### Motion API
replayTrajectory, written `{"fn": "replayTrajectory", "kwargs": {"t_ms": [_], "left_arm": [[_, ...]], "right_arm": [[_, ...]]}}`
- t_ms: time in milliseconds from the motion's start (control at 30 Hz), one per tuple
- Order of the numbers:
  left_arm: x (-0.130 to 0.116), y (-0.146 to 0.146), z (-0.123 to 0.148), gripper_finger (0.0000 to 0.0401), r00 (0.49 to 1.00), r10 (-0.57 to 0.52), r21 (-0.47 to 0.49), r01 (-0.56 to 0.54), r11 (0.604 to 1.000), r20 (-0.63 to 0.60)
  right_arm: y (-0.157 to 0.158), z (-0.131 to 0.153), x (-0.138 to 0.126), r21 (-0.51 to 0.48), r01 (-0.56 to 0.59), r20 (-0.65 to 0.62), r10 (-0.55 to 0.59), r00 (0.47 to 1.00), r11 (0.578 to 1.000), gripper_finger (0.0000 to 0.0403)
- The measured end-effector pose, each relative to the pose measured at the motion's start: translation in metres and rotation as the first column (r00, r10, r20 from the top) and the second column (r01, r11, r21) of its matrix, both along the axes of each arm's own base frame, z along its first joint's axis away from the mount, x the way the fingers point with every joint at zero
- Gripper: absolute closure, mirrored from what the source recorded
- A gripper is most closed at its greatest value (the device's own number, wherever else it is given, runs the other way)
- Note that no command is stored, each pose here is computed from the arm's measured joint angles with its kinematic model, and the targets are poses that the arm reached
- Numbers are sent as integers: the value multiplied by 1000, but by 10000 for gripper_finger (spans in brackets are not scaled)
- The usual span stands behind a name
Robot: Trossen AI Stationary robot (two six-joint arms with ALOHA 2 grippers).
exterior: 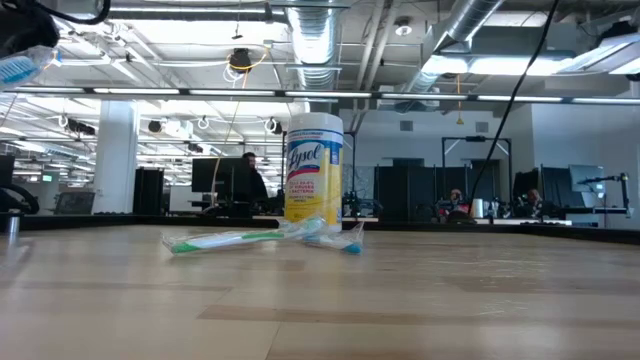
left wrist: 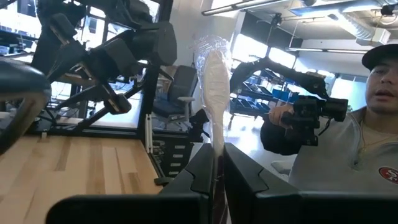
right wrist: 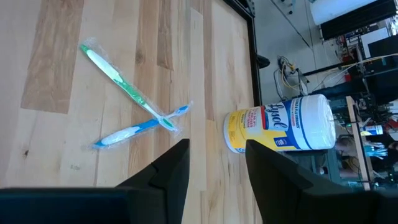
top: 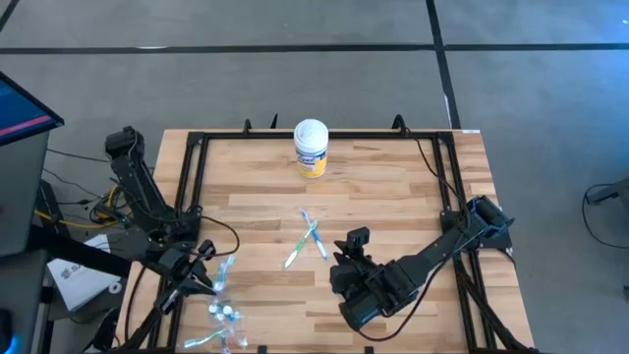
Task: Pick & Place toothbrushing station
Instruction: Put the purple toothbrush into the transparent organizer
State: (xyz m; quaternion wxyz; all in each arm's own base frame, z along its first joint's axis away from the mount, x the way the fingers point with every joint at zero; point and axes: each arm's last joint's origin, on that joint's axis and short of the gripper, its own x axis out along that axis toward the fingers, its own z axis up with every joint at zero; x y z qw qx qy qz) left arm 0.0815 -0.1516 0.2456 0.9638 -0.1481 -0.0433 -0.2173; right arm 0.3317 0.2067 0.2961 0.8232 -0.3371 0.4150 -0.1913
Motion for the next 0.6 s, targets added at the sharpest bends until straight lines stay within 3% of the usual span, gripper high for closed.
{"fn": "replayTrajectory", "kwargs": {"t_ms": [267, 600], "left_arm": [[-8, -4, -2, 391, 999, 39, 10, -38, 999, -23], [-6, -13, -16, 391, 990, 128, 90, -123, 988, -58]], "right_arm": [[0, 0, 0, 0, 0, -1, 0, 1000, 1000, 256], [0, 0, 0, -1, -1, -1, 1, 1000, 1000, 256]]}}
